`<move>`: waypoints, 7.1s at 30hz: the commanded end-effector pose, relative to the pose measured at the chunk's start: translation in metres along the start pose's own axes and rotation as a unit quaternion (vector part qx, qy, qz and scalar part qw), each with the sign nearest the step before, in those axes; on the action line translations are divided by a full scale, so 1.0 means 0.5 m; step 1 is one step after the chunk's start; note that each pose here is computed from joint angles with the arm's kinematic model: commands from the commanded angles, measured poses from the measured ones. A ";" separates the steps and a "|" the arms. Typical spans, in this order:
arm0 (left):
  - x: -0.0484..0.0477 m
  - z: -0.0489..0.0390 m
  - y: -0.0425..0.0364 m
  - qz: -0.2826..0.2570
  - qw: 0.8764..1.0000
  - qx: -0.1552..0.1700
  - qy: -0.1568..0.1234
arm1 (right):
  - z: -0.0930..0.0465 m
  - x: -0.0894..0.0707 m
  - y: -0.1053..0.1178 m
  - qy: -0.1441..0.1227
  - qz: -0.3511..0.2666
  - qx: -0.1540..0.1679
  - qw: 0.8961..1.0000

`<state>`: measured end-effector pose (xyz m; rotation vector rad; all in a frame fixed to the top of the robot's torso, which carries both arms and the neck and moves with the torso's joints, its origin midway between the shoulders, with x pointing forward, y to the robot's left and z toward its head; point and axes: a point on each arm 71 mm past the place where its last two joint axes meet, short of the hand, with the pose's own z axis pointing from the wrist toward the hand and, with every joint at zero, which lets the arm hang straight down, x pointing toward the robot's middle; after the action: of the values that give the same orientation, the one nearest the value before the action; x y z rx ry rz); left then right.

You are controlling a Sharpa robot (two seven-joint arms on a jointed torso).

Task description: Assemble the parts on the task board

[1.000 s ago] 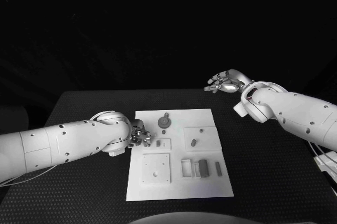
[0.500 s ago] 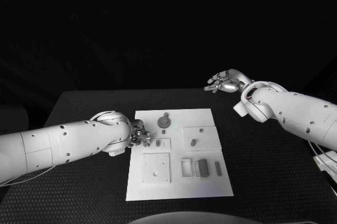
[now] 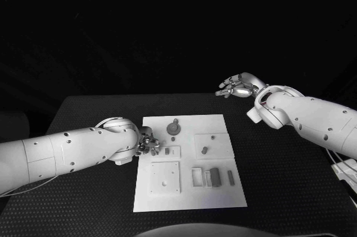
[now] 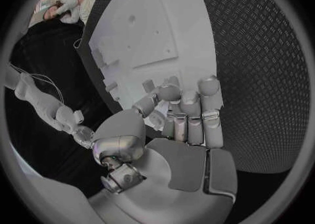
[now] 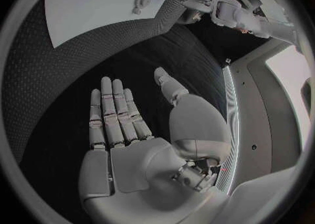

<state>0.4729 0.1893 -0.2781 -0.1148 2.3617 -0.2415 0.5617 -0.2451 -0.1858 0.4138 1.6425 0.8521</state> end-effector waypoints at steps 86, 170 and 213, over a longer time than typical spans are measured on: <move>0.013 0.000 -0.004 0.013 1.000 0.003 0.011 | -0.002 0.012 -0.007 0.010 0.004 0.001 1.000; -0.010 0.000 0.027 -0.043 0.998 -0.003 -0.036 | -0.005 0.013 -0.014 0.009 0.005 0.005 1.000; -0.058 0.035 -0.119 0.128 0.932 0.249 -0.228 | -0.001 0.025 -0.013 0.015 0.008 0.004 1.000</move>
<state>0.5092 0.1371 -0.2565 0.2515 1.7703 -0.6209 0.5596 -0.2430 -0.1989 0.4322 1.6640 0.8526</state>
